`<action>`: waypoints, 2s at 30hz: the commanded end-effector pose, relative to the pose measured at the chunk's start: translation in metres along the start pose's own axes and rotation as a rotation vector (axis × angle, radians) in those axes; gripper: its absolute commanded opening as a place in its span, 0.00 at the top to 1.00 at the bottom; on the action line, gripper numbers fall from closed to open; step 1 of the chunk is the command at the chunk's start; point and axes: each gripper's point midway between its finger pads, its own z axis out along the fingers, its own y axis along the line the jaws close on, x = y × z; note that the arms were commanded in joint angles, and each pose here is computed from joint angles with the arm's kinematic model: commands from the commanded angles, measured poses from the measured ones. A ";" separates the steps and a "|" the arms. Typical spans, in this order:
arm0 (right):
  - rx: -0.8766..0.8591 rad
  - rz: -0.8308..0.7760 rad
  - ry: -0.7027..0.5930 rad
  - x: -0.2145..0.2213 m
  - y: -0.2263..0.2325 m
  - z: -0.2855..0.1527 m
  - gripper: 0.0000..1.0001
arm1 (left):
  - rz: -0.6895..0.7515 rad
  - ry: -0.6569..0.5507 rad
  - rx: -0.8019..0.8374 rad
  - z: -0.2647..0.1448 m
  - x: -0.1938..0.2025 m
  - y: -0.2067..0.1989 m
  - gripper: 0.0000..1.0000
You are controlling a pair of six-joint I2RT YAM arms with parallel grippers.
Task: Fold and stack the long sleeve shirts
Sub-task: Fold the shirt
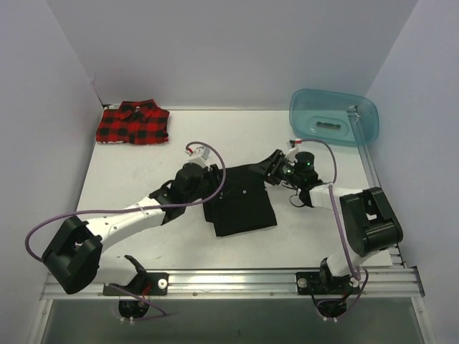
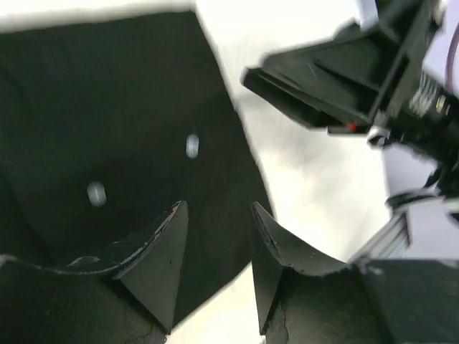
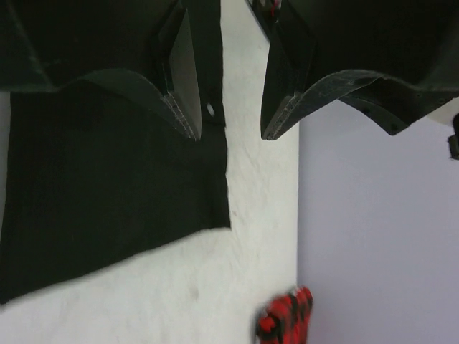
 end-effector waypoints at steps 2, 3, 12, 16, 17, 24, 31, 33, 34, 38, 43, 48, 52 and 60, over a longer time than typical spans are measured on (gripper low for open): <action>-0.011 0.016 0.072 0.040 -0.018 0.000 0.61 | 0.030 0.190 -0.051 -0.010 0.087 0.023 0.51; 0.009 0.042 0.086 0.047 -0.033 0.003 0.61 | 0.007 0.230 -0.081 -0.013 0.106 0.039 0.51; 0.058 0.007 0.107 0.046 -0.058 -0.009 0.62 | -0.016 0.270 -0.113 -0.031 0.136 0.063 0.52; 0.103 -0.036 0.186 0.055 -0.038 -0.032 0.61 | 0.027 0.272 -0.075 -0.038 0.133 0.045 0.52; 0.080 -0.046 0.201 0.058 -0.027 -0.035 0.61 | 0.036 0.279 -0.067 -0.039 0.135 0.041 0.52; 0.045 -0.084 0.371 0.116 0.000 -0.066 0.60 | 0.065 0.349 -0.037 -0.036 0.157 0.030 0.52; 0.116 -0.006 0.451 0.165 -0.044 -0.094 0.61 | 0.029 0.367 -0.091 -0.038 0.166 0.045 0.52; 0.155 -0.011 0.467 0.171 -0.059 -0.098 0.63 | 0.014 0.361 -0.101 -0.039 0.165 0.047 0.52; 0.170 -0.006 0.471 0.172 -0.065 -0.100 0.63 | 0.011 0.363 -0.111 -0.040 0.167 0.050 0.52; 0.237 0.061 0.437 0.166 -0.098 -0.109 0.64 | -0.015 0.356 -0.138 -0.042 0.167 0.059 0.53; 0.227 0.057 0.426 0.158 -0.090 -0.113 0.64 | -0.036 0.322 -0.145 -0.050 0.156 0.062 0.53; 0.261 -0.147 0.372 0.131 -0.054 -0.123 0.63 | -0.079 0.249 -0.060 -0.052 0.102 0.043 0.53; 0.292 -0.200 0.302 0.111 -0.039 -0.132 0.62 | -0.092 0.120 -0.035 -0.040 0.031 0.039 0.52; 0.260 -0.229 0.304 0.103 -0.027 -0.120 0.62 | -0.168 0.001 0.042 0.033 -0.062 0.044 0.56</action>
